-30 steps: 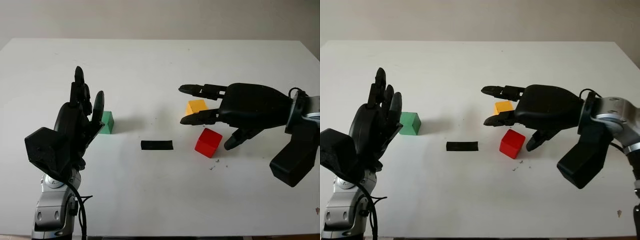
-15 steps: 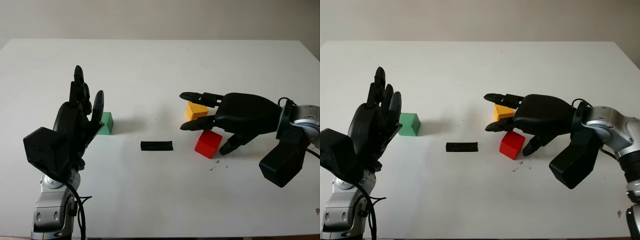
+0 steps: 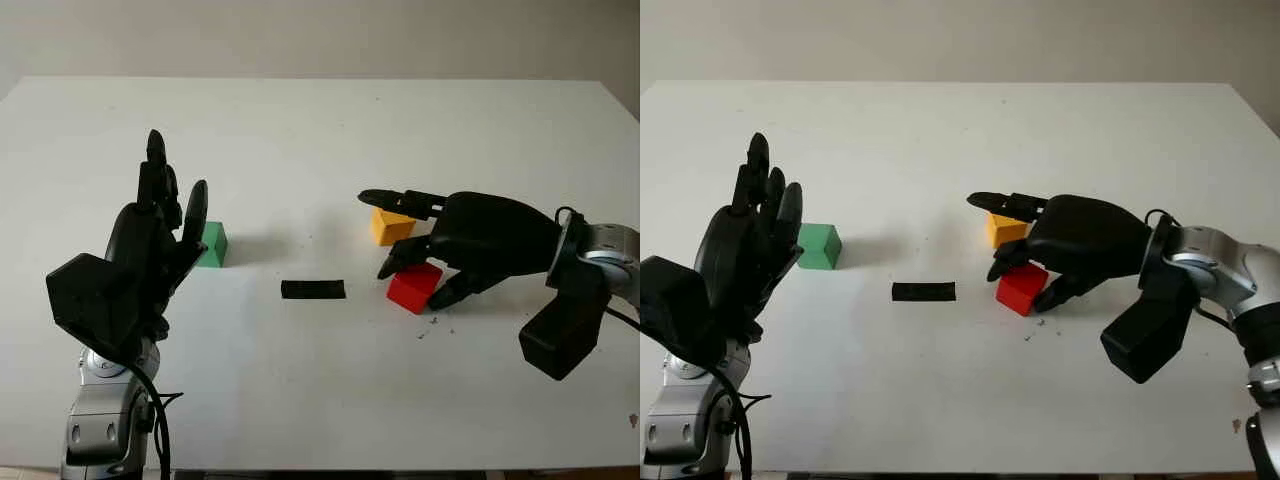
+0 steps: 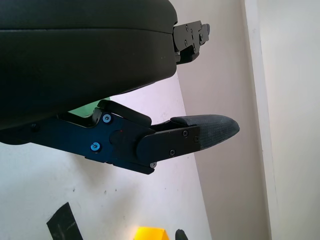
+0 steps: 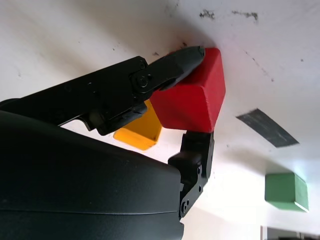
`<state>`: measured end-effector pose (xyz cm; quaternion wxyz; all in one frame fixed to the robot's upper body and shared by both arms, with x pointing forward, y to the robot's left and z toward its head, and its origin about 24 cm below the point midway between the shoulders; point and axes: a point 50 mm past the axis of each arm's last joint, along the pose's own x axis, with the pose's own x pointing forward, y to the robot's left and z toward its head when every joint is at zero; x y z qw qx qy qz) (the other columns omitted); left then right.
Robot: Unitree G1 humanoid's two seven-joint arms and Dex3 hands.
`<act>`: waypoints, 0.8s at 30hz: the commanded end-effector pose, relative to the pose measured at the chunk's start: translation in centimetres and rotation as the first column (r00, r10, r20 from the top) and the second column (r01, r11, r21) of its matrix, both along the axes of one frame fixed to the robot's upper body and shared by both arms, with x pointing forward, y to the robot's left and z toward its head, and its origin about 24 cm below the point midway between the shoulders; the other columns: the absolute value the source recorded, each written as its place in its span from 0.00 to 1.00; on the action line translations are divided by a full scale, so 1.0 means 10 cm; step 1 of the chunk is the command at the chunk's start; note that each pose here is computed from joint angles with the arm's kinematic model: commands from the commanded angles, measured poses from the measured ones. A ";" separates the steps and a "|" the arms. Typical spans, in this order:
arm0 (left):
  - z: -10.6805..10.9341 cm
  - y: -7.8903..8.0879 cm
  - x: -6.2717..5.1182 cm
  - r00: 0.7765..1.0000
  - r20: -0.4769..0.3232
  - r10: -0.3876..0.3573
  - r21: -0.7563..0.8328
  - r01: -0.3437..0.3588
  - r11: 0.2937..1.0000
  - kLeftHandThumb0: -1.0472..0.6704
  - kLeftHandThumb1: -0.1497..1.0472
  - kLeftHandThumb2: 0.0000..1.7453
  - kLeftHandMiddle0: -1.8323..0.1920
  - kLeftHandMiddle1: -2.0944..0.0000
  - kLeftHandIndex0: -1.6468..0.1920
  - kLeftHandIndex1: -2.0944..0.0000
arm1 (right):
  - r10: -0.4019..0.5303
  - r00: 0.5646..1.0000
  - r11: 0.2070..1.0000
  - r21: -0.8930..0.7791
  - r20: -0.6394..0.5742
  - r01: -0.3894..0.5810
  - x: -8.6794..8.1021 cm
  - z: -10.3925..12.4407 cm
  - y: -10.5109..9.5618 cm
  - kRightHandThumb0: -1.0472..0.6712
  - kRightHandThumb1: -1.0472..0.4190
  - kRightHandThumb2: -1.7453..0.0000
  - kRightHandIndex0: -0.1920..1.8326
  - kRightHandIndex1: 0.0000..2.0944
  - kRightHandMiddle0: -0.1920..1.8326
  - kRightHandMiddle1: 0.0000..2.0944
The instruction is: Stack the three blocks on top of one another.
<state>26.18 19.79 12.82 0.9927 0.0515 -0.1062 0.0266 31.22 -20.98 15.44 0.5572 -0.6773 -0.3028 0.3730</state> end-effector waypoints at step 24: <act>0.00 -0.05 -0.01 1.000 0.013 0.000 0.004 0.000 1.000 0.23 1.00 0.32 1.00 1.00 1.00 1.00 | 0.161 0.958 0.987 -0.019 0.238 -0.162 0.28 0.68 0.51 0.41 0.03 0.97 0.18 0.03 0.32 0.75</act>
